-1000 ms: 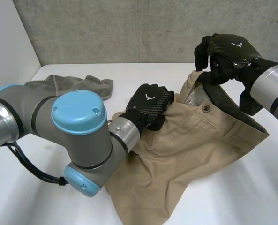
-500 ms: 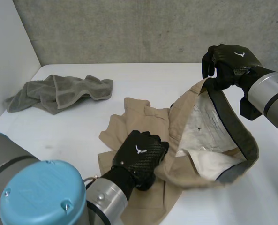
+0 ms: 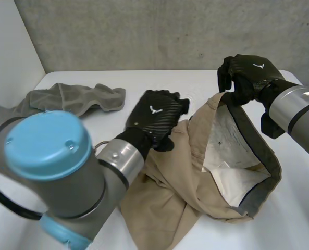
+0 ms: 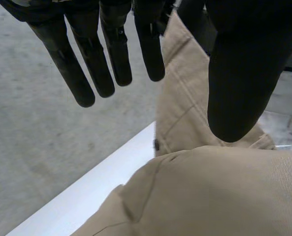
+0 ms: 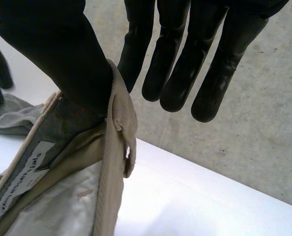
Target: Fold the laundry.
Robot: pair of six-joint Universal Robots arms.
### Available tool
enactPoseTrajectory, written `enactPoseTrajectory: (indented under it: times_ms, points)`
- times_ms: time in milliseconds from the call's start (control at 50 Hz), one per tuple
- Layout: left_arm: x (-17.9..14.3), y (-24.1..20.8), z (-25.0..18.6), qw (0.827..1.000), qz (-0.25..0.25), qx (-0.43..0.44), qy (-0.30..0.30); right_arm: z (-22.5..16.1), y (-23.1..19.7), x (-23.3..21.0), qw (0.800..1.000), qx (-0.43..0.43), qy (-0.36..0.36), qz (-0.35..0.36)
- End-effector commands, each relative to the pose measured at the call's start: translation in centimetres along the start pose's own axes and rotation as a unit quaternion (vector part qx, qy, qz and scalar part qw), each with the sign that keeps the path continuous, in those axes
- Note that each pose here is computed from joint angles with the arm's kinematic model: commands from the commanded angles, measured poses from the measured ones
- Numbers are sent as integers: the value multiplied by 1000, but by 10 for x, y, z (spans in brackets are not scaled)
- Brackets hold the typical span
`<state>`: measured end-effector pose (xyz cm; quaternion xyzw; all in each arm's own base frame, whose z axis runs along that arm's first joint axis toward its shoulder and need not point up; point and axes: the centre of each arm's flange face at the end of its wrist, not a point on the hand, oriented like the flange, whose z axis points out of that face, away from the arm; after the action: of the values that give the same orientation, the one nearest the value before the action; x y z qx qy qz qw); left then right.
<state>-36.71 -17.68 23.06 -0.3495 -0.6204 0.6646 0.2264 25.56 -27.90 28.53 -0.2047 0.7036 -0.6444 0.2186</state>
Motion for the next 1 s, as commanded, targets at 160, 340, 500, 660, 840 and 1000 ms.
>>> enactPoseTrajectory:
  times_ms: [160,340,500,660,840,1000]
  points:
    - [15,21,16,998,-3,-27,52,3,8,-2,1000,-7,-2,0]
    - [12,46,5,996,7,-84,18,4,6,-1,1000,-4,0,-1]
    - [11,75,-7,987,73,-144,11,4,6,0,1000,-4,2,-1]
    - [3,89,-19,972,143,-184,1,4,5,2,1000,-3,4,-1]
    - [0,78,-28,969,158,-189,-25,5,4,3,1000,0,7,-2]
    - [-3,48,-30,976,156,-149,-31,5,4,3,1000,0,7,-3]
